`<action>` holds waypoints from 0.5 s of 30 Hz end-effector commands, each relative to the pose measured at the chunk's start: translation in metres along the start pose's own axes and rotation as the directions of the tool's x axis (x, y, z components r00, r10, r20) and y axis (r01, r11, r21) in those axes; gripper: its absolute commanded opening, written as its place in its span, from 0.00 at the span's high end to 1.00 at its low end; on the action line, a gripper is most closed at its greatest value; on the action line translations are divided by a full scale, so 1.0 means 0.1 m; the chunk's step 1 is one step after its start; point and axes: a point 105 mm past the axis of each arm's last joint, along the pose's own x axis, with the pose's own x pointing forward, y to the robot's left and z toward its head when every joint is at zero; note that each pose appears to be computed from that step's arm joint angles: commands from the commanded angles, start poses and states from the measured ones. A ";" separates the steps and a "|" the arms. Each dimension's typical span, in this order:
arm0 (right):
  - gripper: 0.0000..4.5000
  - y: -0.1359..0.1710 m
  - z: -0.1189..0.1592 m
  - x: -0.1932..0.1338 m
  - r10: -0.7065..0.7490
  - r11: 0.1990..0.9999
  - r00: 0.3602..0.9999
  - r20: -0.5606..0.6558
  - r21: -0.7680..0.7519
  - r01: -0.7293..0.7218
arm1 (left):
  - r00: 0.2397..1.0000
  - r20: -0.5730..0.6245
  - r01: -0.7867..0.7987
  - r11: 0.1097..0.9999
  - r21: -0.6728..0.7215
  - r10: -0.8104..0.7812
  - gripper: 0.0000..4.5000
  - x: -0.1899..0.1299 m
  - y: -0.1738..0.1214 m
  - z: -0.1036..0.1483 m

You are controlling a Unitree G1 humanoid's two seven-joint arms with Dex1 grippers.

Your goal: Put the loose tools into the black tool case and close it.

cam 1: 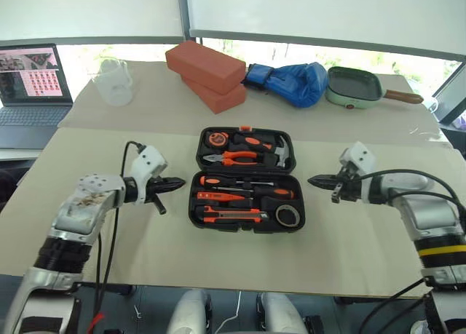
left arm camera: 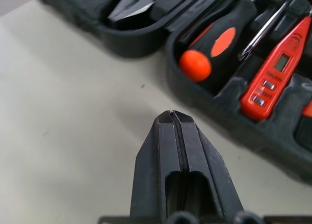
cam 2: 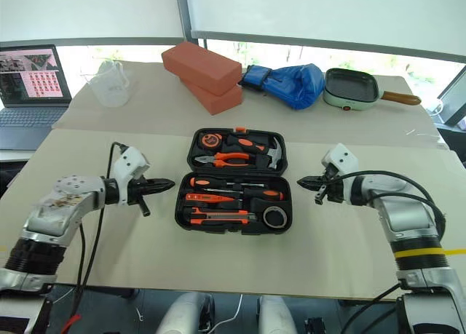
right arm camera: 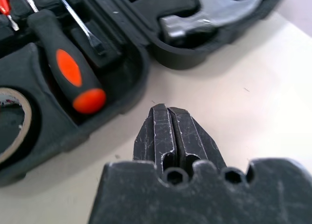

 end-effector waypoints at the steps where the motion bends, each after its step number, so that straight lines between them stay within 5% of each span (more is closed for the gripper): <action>1: 1.00 0.08 0.13 0.06 0.050 0.997 0.998 0.022 -0.056 -0.049 | 0.999 0.027 0.020 1.000 0.015 -0.021 1.00 0.03 -0.04 0.11; 15: 1.00 0.63 0.12 -0.02 0.228 0.967 0.974 0.009 -0.123 -0.225 | 0.967 0.018 0.254 0.967 -0.020 -0.253 1.00 -0.06 -0.66 -0.02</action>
